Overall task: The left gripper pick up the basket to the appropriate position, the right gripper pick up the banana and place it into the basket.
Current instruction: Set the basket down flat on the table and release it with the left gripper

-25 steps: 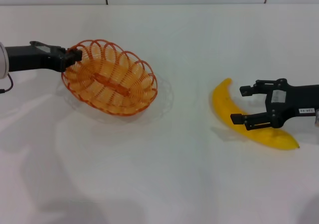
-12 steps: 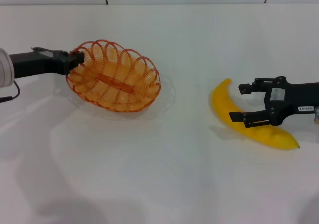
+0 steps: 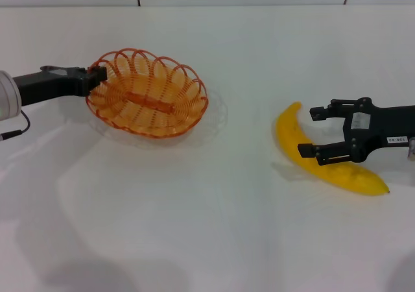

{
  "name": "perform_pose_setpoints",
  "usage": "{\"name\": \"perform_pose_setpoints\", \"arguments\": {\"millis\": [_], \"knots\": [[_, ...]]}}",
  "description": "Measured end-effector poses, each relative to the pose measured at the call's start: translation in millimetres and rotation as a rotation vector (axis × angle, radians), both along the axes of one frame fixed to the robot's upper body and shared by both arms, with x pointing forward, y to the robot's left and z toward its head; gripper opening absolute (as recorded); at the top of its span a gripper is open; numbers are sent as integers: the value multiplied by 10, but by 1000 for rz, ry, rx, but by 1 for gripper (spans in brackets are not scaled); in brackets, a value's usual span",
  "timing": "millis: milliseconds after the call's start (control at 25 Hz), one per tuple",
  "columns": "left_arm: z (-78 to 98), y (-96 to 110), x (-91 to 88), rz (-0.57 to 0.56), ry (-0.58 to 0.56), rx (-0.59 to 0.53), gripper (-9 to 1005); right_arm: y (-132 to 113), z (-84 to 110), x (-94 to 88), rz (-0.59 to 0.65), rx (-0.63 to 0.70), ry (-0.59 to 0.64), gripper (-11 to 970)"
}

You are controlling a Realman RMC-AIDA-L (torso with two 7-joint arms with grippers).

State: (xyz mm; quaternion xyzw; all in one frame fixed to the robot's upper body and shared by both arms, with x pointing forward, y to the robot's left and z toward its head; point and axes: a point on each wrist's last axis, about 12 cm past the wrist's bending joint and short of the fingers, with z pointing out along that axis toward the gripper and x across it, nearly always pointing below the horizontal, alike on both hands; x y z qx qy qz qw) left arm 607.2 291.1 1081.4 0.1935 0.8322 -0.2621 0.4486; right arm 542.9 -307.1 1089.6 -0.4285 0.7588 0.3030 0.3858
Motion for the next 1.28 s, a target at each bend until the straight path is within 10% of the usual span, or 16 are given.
{"name": "perform_pose_setpoints", "arguments": {"millis": [1280], "knots": [[-194, -67, -54, 35, 52, -26, 88, 36, 12, 28, 14, 0, -2, 891]]}}
